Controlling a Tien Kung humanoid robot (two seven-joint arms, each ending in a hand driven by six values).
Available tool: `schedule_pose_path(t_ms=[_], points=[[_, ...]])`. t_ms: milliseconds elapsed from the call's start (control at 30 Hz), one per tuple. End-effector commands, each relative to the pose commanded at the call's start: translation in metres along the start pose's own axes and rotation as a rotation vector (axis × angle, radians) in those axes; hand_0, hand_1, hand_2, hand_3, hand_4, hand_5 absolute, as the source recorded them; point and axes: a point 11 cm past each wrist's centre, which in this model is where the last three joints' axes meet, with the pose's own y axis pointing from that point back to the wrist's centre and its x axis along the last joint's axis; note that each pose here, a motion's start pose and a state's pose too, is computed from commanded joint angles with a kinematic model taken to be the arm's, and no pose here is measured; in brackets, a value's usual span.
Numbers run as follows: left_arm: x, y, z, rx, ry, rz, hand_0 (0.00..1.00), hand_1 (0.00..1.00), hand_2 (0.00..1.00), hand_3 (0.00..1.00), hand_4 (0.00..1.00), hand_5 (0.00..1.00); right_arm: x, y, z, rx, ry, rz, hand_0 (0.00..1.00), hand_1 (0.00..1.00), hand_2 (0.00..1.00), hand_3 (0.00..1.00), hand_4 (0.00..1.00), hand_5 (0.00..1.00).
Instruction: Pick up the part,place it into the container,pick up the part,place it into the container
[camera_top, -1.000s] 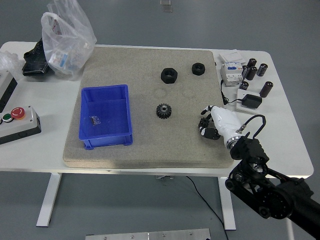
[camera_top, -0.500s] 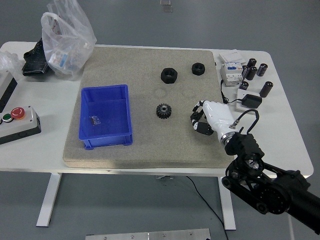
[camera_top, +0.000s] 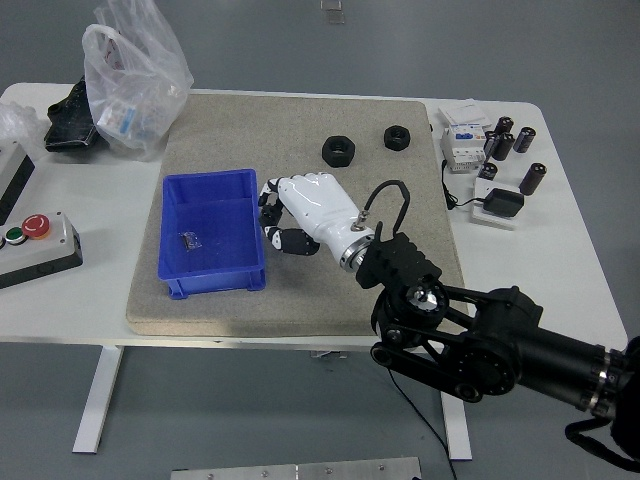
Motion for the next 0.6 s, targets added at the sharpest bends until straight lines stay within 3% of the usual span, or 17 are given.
schedule_pose_path(t_ms=[33,200,233,400,433,600], points=[[0.0,0.0,0.0,0.001,0.0,0.001,0.665,0.506,0.528,0.628,0.625,0.237,0.002,-0.002,-0.007,0.018,0.01,0.002,0.246,0.458,0.341,0.534,0.324,0.034],[0.001,0.0,0.0,0.003,0.0,0.002,0.665,0.506,0.528,0.628,0.625,0.237,0.006,-0.008,-0.027,0.069,0.064,-0.001,0.246,0.458,0.341,0.534,0.324,0.034],[0.001,0.0,0.0,0.002,0.0,0.002,0.665,0.506,0.529,0.628,0.626,0.238,0.005,-0.009,-0.03,0.071,0.076,-0.01,0.264,0.549,0.638,0.678,0.39,0.169],[0.001,0.0,0.003,-0.003,0.0,0.002,0.665,0.506,0.529,0.628,0.626,0.238,-0.004,-0.009,-0.035,0.07,0.122,-0.057,0.264,0.549,0.638,0.678,0.39,0.169],[0.001,0.0,0.003,-0.004,0.0,0.002,0.665,0.507,0.528,0.628,0.627,0.239,-0.006,-0.009,-0.035,0.067,0.127,-0.066,0.312,0.659,0.901,0.942,0.61,0.165],[0.002,0.0,0.003,-0.002,0.0,0.003,0.665,0.507,0.528,0.628,0.627,0.239,-0.014,-0.008,-0.033,0.05,0.13,-0.108,0.312,0.659,0.901,0.942,0.61,0.165]])
